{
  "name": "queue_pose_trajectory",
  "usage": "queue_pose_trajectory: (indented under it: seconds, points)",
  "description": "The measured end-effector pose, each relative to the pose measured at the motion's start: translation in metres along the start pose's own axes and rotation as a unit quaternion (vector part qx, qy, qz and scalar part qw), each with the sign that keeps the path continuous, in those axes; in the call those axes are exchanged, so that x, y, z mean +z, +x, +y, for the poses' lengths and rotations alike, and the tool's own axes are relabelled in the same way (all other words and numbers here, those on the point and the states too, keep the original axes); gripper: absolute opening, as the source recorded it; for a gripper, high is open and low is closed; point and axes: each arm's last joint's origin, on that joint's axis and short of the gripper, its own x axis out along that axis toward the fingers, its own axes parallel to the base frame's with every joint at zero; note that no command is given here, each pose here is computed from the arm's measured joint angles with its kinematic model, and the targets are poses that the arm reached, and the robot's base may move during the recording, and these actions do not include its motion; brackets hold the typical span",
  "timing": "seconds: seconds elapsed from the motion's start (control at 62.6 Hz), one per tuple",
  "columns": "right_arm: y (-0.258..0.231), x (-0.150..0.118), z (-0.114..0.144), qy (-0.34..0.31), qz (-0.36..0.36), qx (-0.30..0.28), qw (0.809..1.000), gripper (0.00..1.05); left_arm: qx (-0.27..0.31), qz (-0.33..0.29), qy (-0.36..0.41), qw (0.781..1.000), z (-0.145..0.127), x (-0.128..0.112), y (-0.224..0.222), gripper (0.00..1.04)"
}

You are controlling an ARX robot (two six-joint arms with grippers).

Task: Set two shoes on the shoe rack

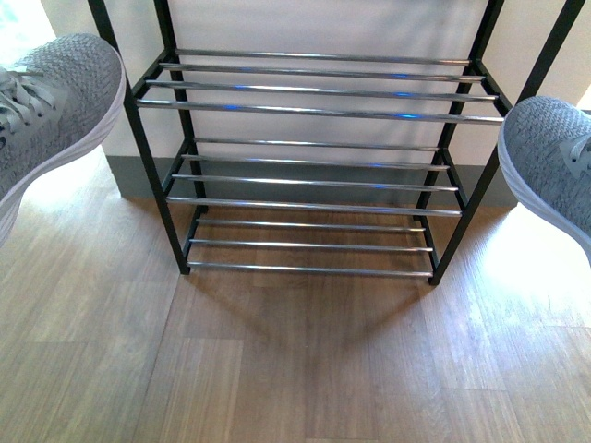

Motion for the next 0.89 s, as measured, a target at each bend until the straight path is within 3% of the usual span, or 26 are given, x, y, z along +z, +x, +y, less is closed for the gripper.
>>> queue_pose_trajectory:
  seconds: [0.895]
  points:
    - [0.0000, 0.0029, 0.0001, 0.000, -0.006, 0.000, 1.000, 0.01, 0.000, -0.001, 0.000, 1.000, -0.0001, 0.0004, 0.0000, 0.01]
